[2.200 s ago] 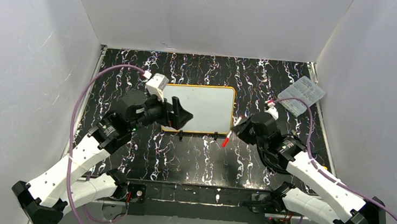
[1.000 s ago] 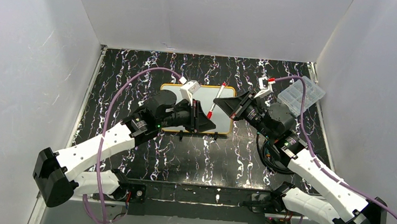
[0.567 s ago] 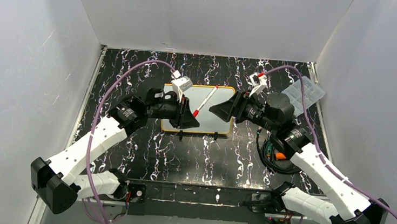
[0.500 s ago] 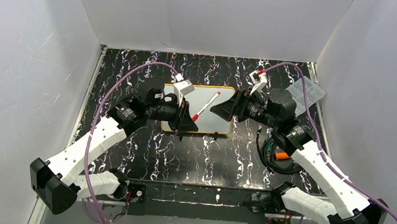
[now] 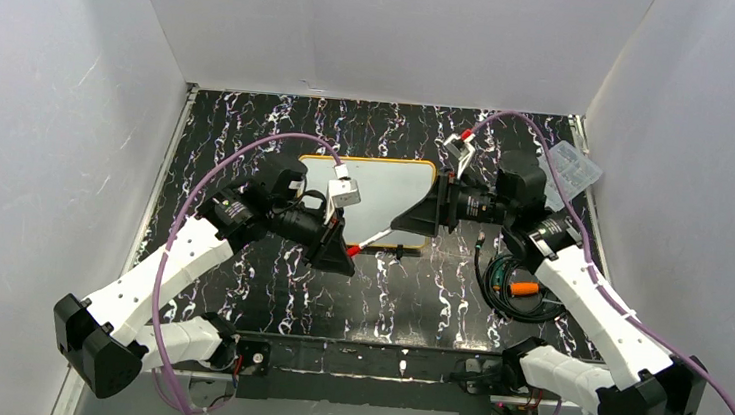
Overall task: Write a sentence on the whiteboard
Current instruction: Open the whiteboard marker at the center of the board.
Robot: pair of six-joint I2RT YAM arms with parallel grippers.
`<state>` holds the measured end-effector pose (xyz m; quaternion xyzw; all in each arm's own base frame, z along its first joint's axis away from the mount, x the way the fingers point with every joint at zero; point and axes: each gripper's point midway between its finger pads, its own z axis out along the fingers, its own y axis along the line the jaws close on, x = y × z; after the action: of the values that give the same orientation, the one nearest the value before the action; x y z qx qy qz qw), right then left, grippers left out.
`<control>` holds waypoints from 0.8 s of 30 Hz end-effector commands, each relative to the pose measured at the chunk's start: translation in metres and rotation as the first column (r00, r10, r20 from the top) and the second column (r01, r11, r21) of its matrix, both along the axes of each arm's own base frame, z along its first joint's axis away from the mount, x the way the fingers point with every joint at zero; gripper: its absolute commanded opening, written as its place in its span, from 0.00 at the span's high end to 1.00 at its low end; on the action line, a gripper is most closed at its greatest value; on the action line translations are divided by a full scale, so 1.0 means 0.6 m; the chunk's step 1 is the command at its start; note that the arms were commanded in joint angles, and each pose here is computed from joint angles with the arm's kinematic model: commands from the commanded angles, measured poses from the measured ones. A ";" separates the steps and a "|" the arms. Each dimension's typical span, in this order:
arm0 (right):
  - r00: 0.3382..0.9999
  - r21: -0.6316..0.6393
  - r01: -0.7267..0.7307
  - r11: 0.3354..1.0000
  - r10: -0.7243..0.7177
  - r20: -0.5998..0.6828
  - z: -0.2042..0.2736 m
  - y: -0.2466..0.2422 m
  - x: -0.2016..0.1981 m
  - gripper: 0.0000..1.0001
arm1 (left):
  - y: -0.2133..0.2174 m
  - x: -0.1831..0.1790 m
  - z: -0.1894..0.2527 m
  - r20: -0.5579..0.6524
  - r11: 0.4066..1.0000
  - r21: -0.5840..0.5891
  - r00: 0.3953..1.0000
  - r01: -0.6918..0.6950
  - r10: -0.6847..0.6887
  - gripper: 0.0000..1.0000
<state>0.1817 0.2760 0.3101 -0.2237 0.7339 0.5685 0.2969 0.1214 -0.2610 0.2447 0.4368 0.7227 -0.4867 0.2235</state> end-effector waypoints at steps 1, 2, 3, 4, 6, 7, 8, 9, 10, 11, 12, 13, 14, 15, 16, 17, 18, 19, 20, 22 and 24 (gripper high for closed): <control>0.990 0.001 -0.142 0.990 0.142 -0.016 0.003 0.009 -0.030 0.20 | 0.009 -0.024 0.017 0.009 0.997 -0.021 0.997 0.070 -0.070 1.00; 0.986 -0.003 -0.165 0.986 0.165 -0.027 0.001 0.009 -0.036 0.22 | 0.010 -0.025 0.016 0.008 0.997 -0.020 0.997 0.074 -0.074 1.00; 0.980 0.000 -0.196 0.981 0.196 -0.041 0.001 0.010 -0.046 0.24 | 0.011 -0.025 0.016 0.008 0.997 -0.017 0.997 0.077 -0.077 1.00; 0.975 -0.003 -0.217 0.976 0.217 -0.047 0.000 0.010 -0.051 0.26 | 0.011 -0.026 0.015 0.006 0.997 -0.013 0.997 0.082 -0.082 1.00; 0.966 -0.015 -0.251 0.968 0.249 -0.066 -0.005 0.010 -0.061 0.28 | 0.013 -0.029 0.012 -0.011 0.995 0.000 0.995 0.096 -0.096 1.00; 0.963 -0.023 -0.261 0.965 0.259 -0.071 -0.007 0.010 -0.064 0.29 | 0.015 -0.034 0.011 -0.028 0.994 0.009 0.994 0.106 -0.105 1.00; 0.963 -0.036 -0.263 0.964 0.260 -0.074 -0.009 0.009 -0.065 0.29 | 0.016 -0.036 0.011 -0.039 0.994 0.010 0.993 0.113 -0.113 1.00; 0.961 -0.043 -0.269 0.962 0.265 -0.074 -0.010 0.008 -0.066 0.29 | 0.016 -0.038 0.011 -0.046 0.993 0.010 0.992 0.119 -0.118 1.00; 0.958 -0.043 -0.278 0.959 0.274 -0.081 -0.010 0.008 -0.069 0.30 | 0.016 -0.039 0.011 -0.047 0.993 0.010 0.992 0.120 -0.120 1.00; 0.954 -0.041 -0.290 0.956 0.286 -0.086 -0.010 0.008 -0.073 0.31 | 0.017 -0.039 0.010 -0.048 0.993 0.013 0.992 0.118 -0.117 1.00; 0.950 -0.036 -0.303 0.952 0.299 -0.091 -0.009 0.008 -0.076 0.32 | 0.017 -0.039 0.008 -0.048 0.993 0.015 0.992 0.117 -0.116 1.00; 0.947 -0.035 -0.311 0.950 0.307 -0.093 -0.009 0.009 -0.078 0.34 | 0.017 -0.039 0.008 -0.050 0.993 0.016 0.992 0.117 -0.116 1.00; 0.946 -0.035 -0.314 0.949 0.310 -0.092 -0.011 0.010 -0.079 0.37 | 0.017 -0.040 0.007 -0.054 0.993 0.014 0.992 0.119 -0.118 1.00; 0.945 -0.035 -0.318 0.947 0.314 -0.090 -0.012 0.011 -0.079 0.39 | 0.017 -0.041 0.007 -0.060 0.993 0.014 0.991 0.121 -0.120 1.00; 0.943 -0.032 -0.324 0.946 0.320 -0.091 -0.012 0.013 -0.080 0.41 | 0.016 -0.042 0.007 -0.067 0.992 0.013 0.990 0.124 -0.123 1.00; 0.941 -0.029 -0.331 0.943 0.327 -0.091 -0.011 0.015 -0.082 0.44 | 0.016 -0.043 0.006 -0.075 0.992 0.013 0.989 0.127 -0.126 1.00; 0.937 -0.027 -0.340 0.940 0.336 -0.092 -0.011 0.016 -0.084 0.44 | 0.016 -0.044 0.006 -0.084 0.991 0.012 0.988 0.131 -0.130 1.00; 0.935 -0.025 -0.346 0.938 0.342 -0.095 -0.011 0.017 -0.085 0.44 | 0.016 -0.045 0.007 -0.089 0.991 0.008 0.987 0.137 -0.136 1.00; 0.931 -0.022 -0.355 0.935 0.352 -0.094 -0.009 0.018 -0.087 0.44 | 0.015 -0.048 0.008 -0.098 0.989 0.003 0.985 0.145 -0.144 1.00; 0.924 -0.014 -0.373 0.928 0.370 -0.097 -0.007 0.020 -0.090 0.44 | 0.014 -0.053 0.010 -0.116 0.987 -0.003 0.981 0.158 -0.158 1.00; 0.915 -0.003 -0.393 0.920 0.391 -0.097 -0.002 0.021 -0.093 0.44 | 0.014 -0.057 0.005 -0.134 0.986 0.004 0.977 0.168 -0.166 1.00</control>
<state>0.1331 0.2862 0.2846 -0.3061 0.7292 0.5971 0.1346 0.0978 -0.2522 0.2360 0.4589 0.7167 -0.5036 0.1488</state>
